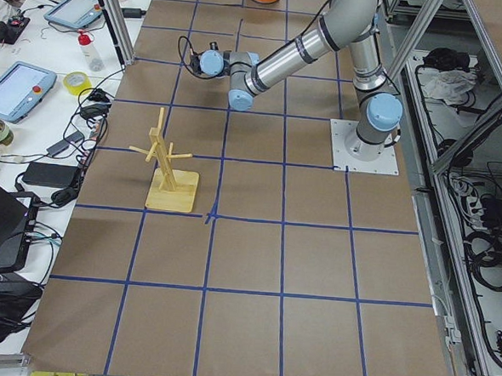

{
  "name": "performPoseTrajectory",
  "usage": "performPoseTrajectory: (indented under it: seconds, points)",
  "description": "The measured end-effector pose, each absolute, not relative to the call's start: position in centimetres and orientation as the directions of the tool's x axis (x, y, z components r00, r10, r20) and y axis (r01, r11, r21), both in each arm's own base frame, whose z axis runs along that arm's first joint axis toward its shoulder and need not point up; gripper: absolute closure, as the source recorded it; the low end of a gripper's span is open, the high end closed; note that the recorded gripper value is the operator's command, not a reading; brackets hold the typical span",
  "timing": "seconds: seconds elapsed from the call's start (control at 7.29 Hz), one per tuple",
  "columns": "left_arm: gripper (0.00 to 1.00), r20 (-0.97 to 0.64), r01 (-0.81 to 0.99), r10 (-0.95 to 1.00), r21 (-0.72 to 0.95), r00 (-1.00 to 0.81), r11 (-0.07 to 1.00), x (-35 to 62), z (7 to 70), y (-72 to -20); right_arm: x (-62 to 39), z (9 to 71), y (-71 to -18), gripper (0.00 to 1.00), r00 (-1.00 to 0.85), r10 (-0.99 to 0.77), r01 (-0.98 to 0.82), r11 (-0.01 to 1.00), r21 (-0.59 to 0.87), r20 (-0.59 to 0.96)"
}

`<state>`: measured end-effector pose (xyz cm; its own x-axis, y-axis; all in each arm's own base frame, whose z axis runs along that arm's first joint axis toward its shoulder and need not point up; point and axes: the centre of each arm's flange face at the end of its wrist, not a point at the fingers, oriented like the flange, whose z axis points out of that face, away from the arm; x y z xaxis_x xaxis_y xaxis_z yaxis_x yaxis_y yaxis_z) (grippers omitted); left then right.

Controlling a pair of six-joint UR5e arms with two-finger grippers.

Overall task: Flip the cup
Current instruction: 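Grasp the lying cup by its rim with the left gripper, then rotate the cup upright with the left gripper and set it down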

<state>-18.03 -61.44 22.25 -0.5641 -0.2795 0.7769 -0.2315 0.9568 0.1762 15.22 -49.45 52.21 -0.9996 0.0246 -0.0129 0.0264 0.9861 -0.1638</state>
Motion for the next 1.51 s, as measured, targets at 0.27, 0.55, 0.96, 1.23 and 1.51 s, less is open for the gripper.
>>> performPoseTrajectory:
  seconds: [0.27, 0.55, 0.96, 1.23, 1.51]
  points:
    - [1.0, 0.746, -0.314, -0.327, 0.165, -0.581, 0.935, -17.7, 26.1, -62.6, 15.2, 51.9, -49.4, 0.0, -1.0, 0.023, 0.025, 0.987, -0.158, -0.012]
    - [1.0, 0.658, -0.369, -0.324, 0.075, -0.68, 0.926, -16.6, 28.3, -63.0, 15.2, 51.7, -49.2, 0.0, -1.0, 0.022, 0.024, 0.988, -0.155, -0.014]
    - [1.0, 0.376, -0.268, -0.216, -0.089, -0.901, 0.959, -13.5, 29.3, -63.5, 15.2, 51.6, -49.2, 0.0, -1.0, 0.022, 0.024, 0.988, -0.153, -0.012]
    - [1.0, 0.142, -0.051, -0.036, -0.105, -0.989, 0.993, -11.1, 29.5, -63.9, 15.2, 51.6, -49.2, 0.0, -1.0, 0.022, 0.024, 0.988, -0.152, -0.013]
    - [1.0, -0.02, 0.126, 0.125, -0.066, -0.992, 0.99, -8.4, 28.6, -64.7, 15.2, 51.5, -49.3, 0.0, -1.0, 0.021, 0.024, 0.988, -0.151, -0.019]
